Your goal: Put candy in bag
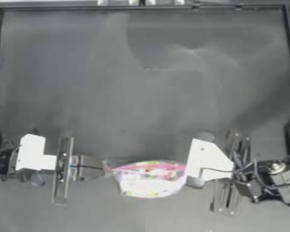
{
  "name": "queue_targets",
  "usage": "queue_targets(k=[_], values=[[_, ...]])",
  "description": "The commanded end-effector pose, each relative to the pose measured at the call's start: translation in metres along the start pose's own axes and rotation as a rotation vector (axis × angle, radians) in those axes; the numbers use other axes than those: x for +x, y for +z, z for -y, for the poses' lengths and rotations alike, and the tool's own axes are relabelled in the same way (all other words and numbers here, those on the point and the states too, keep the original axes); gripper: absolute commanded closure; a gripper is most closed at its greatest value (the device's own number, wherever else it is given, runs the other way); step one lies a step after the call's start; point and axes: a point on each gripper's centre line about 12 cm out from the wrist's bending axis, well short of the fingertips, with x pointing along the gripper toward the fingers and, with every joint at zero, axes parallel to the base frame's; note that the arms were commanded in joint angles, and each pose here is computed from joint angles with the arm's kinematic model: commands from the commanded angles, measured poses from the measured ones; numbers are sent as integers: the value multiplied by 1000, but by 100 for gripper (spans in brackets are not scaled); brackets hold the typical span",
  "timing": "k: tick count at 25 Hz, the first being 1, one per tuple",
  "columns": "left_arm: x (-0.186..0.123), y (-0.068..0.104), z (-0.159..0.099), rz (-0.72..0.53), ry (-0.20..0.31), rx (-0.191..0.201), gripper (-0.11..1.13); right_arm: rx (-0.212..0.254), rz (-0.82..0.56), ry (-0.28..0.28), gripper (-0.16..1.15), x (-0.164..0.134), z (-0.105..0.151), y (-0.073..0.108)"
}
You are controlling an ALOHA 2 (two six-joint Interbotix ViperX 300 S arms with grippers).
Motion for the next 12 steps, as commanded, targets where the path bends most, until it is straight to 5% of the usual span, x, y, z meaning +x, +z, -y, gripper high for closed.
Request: queue_targets(k=[1, 12], values=[[1, 17, -5, 55, 14, -10, 90, 19, 70, 18, 94, -20, 7, 14], [-4, 36, -23, 44, 66, 40, 90, 26, 118, -7, 94, -27, 23, 24]])
